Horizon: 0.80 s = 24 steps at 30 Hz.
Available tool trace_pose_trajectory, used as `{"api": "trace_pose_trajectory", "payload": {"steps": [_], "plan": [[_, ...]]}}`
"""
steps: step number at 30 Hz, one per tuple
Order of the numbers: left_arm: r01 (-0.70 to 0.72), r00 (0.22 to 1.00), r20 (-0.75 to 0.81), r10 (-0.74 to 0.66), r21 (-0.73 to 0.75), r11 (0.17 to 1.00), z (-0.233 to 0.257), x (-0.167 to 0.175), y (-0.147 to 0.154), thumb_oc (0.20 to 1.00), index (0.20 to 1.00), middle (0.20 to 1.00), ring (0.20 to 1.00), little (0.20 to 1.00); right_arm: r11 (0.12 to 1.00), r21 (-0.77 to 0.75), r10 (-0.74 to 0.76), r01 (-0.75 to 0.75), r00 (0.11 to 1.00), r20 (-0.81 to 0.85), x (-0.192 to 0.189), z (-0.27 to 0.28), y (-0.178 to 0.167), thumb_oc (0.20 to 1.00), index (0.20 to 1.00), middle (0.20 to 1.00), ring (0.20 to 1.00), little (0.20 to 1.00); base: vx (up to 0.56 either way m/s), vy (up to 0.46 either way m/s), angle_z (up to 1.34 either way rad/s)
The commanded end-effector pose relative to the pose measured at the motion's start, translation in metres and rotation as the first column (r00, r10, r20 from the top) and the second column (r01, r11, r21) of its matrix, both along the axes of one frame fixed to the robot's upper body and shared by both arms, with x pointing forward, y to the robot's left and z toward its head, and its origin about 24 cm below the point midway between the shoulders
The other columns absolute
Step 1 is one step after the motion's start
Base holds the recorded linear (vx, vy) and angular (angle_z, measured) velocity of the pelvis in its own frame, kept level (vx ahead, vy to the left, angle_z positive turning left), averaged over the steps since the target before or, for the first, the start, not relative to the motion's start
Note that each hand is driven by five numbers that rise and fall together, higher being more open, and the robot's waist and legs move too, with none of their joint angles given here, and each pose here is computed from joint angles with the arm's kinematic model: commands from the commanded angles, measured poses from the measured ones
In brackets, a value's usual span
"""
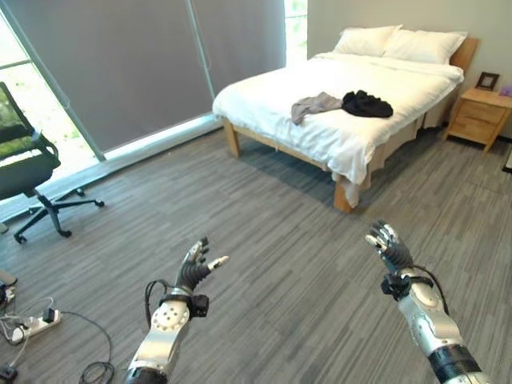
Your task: Pick up bed clothes into laundry basket.
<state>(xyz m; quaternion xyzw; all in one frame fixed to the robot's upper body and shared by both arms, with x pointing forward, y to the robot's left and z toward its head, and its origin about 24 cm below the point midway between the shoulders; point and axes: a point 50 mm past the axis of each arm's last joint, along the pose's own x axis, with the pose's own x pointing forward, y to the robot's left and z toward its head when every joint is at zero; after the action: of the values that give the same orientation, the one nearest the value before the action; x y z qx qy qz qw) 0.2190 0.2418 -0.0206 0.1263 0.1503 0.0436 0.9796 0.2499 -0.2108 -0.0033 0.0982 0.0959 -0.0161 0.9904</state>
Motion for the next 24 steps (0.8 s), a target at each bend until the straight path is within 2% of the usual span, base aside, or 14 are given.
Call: {"api": "trace_pose_trajectory", "payload": {"steps": [1,3,8,14,19,24], "plan": [[-0.024,0.992,0.126,0.015,0.069,0.997,0.023,0.006,0.009,1.0,1.0,1.0,1.0,1.0,0.998,-0.057,-0.018,0.027,0.987,0.161,-0.001,0.025,0.004,1.0,1.0,1.0,1.0,1.0,0.03,0.029,0.0],[-0.043,0.993,0.112,0.037,0.055,0.998,0.017,0.001,0.006,1.0,1.0,1.0,1.0,1.0,0.99,-0.137,-0.01,0.028,0.991,0.134,-0.008,0.019,0.002,1.0,1.0,1.0,1.0,1.0,0.01,0.016,-0.07],[-0.058,0.994,0.1,0.051,0.069,0.996,0.015,-0.004,0.005,1.0,1.0,1.0,1.0,1.0,0.99,-0.139,-0.021,0.034,0.995,0.095,-0.021,0.01,-0.001,1.0,1.0,1.0,1.0,1.0,0.01,0.017,-0.05],[-0.017,0.994,0.112,0.006,0.104,0.994,0.019,-0.001,0.0,1.0,1.0,1.0,1.0,1.0,0.982,-0.186,0.032,-0.014,0.995,0.092,-0.027,0.011,-0.004,1.0,1.0,1.0,1.0,1.0,0.0,0.011,-0.03],[0.001,0.991,0.136,-0.016,0.112,0.994,0.024,0.006,-0.005,1.0,1.0,1.0,1.0,1.0,0.996,-0.087,0.009,0.001,0.994,0.104,-0.026,0.01,0.003,1.0,1.0,1.0,1.0,1.0,0.01,0.006,-0.03],[0.003,0.988,0.153,-0.021,0.114,0.993,0.028,0.009,-0.006,1.0,1.0,1.0,1.0,1.0,0.993,-0.104,0.059,-0.046,0.991,0.118,-0.021,0.014,0.011,1.0,1.0,1.0,1.0,1.0,0.0,0.027,-0.03]]}}
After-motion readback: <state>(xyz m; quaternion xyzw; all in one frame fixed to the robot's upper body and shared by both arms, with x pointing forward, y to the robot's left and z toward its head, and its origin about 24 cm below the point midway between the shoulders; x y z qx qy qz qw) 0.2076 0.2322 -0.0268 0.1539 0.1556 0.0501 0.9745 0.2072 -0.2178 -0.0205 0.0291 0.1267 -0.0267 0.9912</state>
